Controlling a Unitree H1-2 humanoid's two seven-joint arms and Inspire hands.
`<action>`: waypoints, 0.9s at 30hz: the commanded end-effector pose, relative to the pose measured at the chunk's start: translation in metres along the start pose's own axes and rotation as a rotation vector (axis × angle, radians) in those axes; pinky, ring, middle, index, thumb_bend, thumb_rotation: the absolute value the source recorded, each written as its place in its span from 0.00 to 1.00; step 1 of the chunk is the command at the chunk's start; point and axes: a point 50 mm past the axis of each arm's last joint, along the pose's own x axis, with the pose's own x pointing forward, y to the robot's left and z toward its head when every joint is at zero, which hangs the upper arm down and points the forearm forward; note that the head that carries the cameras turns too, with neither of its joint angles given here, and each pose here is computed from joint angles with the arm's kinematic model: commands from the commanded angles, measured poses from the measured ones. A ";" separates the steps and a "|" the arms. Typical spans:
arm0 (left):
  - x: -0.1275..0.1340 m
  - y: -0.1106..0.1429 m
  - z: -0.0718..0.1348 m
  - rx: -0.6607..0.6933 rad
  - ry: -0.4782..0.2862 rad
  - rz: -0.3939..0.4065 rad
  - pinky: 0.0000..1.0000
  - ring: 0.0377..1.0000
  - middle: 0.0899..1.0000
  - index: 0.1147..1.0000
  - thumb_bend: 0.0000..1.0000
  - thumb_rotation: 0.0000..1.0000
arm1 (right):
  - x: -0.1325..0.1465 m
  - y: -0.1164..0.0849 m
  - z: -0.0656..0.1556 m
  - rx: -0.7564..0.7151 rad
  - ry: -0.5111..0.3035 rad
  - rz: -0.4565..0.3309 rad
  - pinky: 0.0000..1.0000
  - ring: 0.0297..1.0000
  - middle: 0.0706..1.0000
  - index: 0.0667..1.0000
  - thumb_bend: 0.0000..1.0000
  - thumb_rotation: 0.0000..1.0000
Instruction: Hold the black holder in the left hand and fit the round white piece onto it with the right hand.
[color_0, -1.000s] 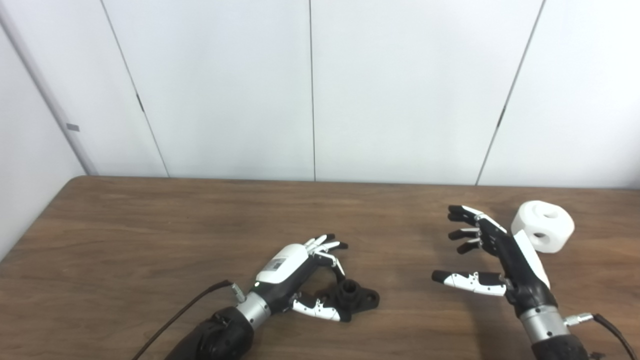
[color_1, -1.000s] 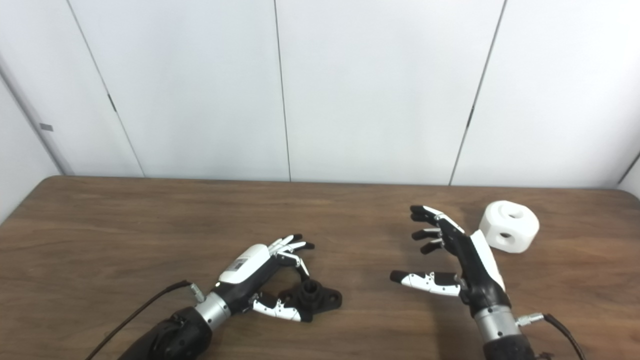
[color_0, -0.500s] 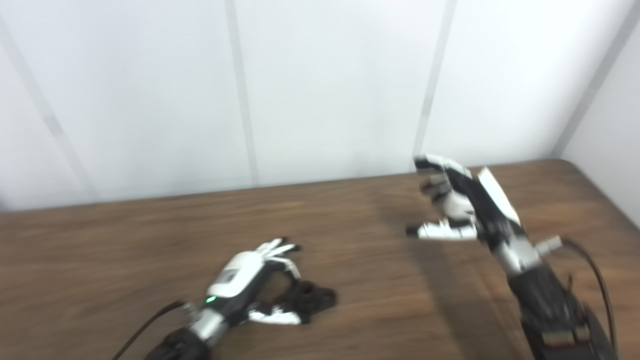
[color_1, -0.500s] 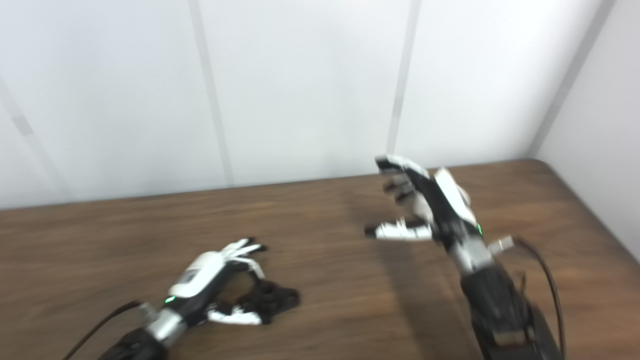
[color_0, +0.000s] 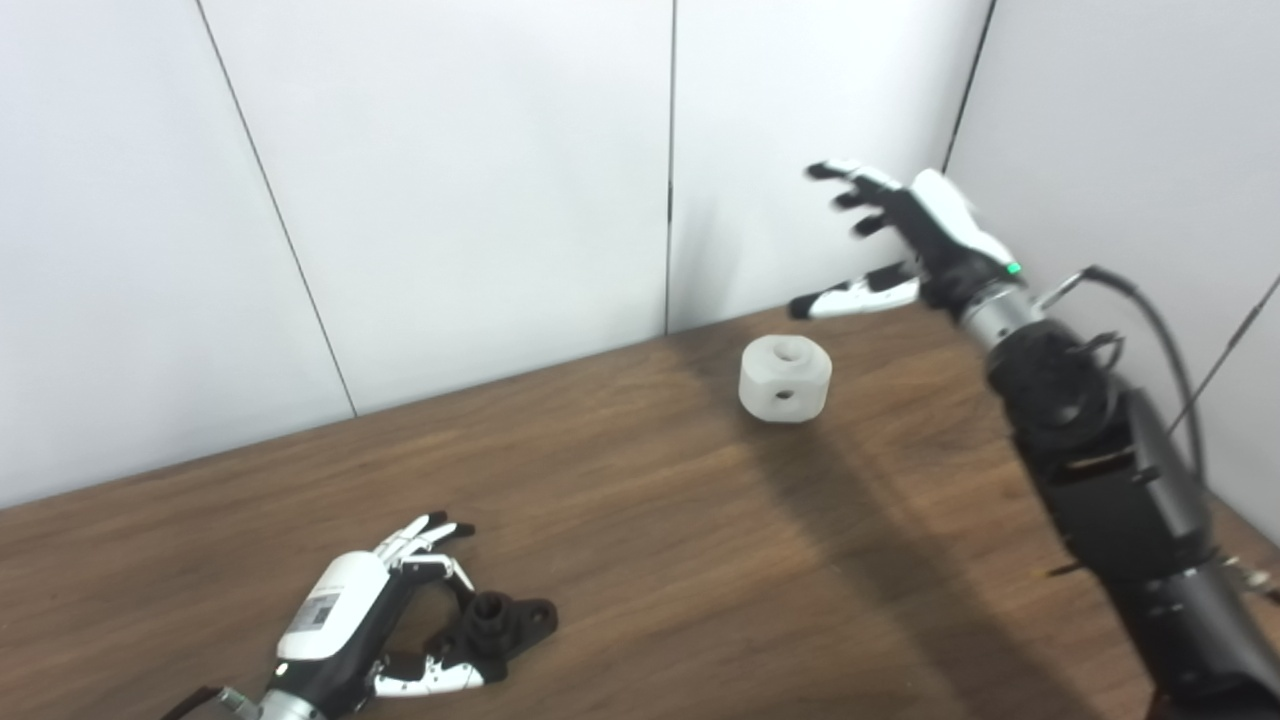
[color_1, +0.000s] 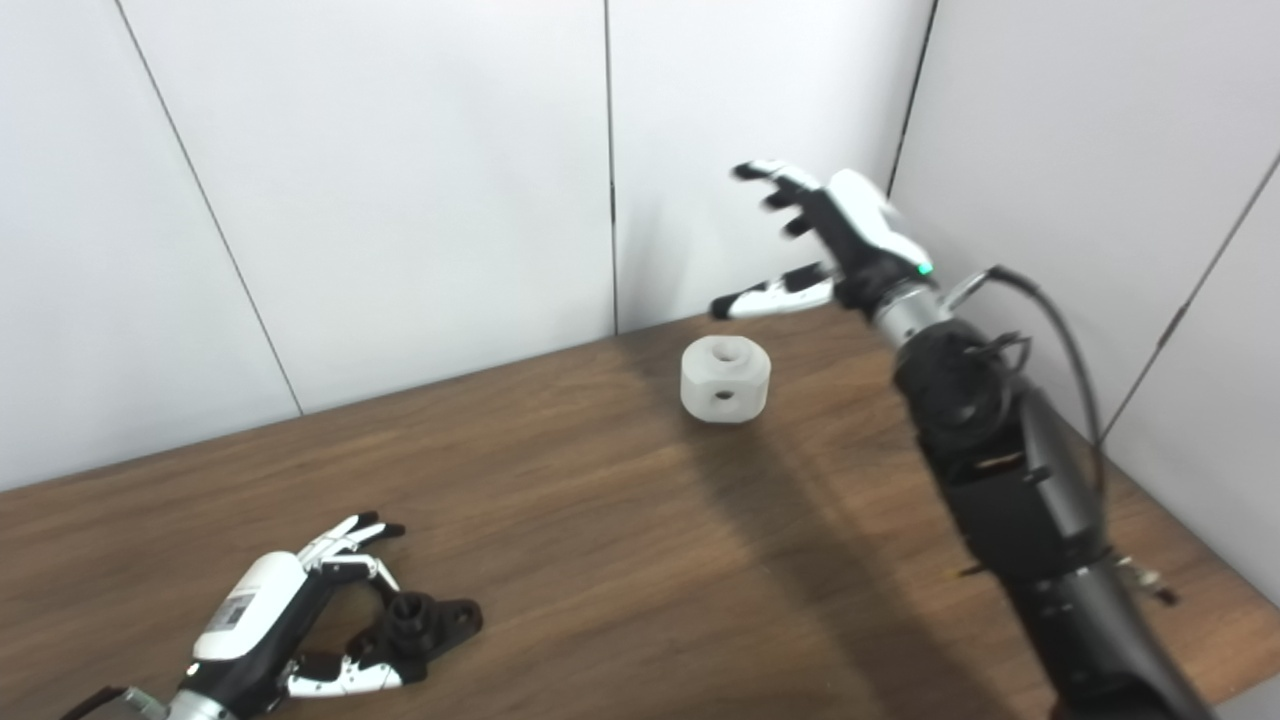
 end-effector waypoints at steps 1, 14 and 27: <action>-0.059 -0.067 -0.029 -0.015 0.165 -0.253 0.95 0.96 0.87 0.42 0.52 0.05 | 0.006 -0.024 0.006 -0.039 -0.019 -0.022 0.87 0.97 0.98 0.91 0.77 0.34; -0.067 -0.070 -0.033 -0.030 0.166 -0.253 0.96 0.96 0.87 0.42 0.52 0.05 | 0.014 -0.015 -0.030 -0.006 0.084 0.301 0.84 1.00 1.00 0.99 1.00 0.38; -0.067 -0.071 -0.028 -0.046 0.155 -0.239 0.94 0.95 0.86 0.42 0.52 0.05 | 0.032 0.025 -0.056 0.027 0.195 0.422 0.93 1.00 1.00 0.99 0.98 0.33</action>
